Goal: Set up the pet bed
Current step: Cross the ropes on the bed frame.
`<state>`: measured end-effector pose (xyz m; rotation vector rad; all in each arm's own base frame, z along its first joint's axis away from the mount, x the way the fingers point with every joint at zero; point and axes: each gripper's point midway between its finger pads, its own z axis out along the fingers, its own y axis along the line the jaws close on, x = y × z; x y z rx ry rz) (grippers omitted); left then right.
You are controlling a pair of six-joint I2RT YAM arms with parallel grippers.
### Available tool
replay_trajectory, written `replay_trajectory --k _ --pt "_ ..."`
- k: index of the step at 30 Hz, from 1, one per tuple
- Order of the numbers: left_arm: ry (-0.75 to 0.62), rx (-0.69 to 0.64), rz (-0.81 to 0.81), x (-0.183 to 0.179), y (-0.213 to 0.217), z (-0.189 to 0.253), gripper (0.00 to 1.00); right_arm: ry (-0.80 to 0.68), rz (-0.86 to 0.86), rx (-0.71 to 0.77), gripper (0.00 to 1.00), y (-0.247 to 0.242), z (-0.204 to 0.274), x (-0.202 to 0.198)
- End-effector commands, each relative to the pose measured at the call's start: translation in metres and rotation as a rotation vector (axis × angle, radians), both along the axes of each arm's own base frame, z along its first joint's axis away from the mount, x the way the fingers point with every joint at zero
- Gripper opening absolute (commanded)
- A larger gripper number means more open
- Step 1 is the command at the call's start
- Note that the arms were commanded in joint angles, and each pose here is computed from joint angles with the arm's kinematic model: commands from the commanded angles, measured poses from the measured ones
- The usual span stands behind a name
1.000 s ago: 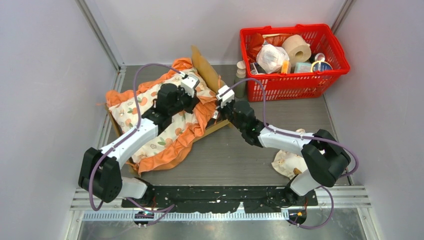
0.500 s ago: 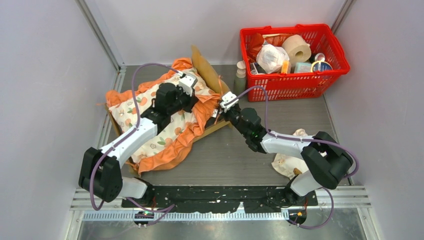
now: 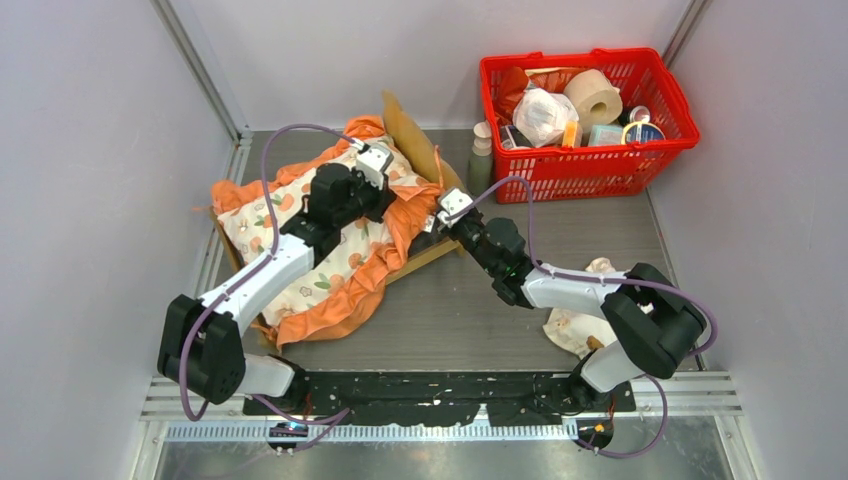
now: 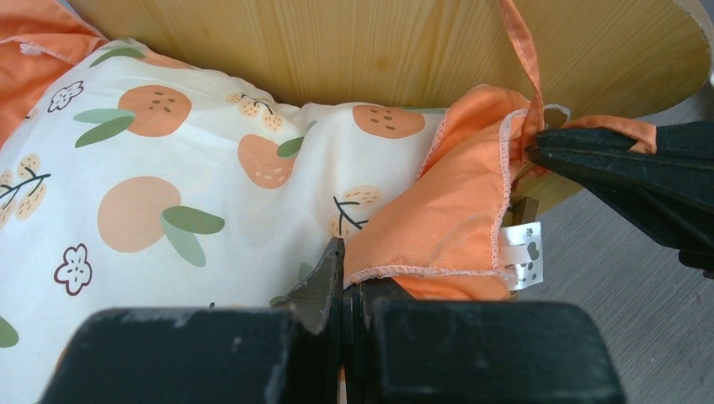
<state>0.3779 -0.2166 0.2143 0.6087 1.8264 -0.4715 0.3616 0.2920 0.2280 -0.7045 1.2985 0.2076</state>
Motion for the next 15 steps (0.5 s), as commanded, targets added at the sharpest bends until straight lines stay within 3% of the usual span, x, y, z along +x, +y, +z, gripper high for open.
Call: replay_trajectory --k 1,15 --pt "-0.065 -0.055 0.024 0.013 0.0 0.03 0.0 -0.102 0.018 -0.004 0.05 -0.001 0.017 -0.005" --pt "-0.036 -0.075 -0.004 0.009 -0.005 0.025 0.0 0.116 0.095 -0.014 0.05 0.014 -0.011 -0.013"
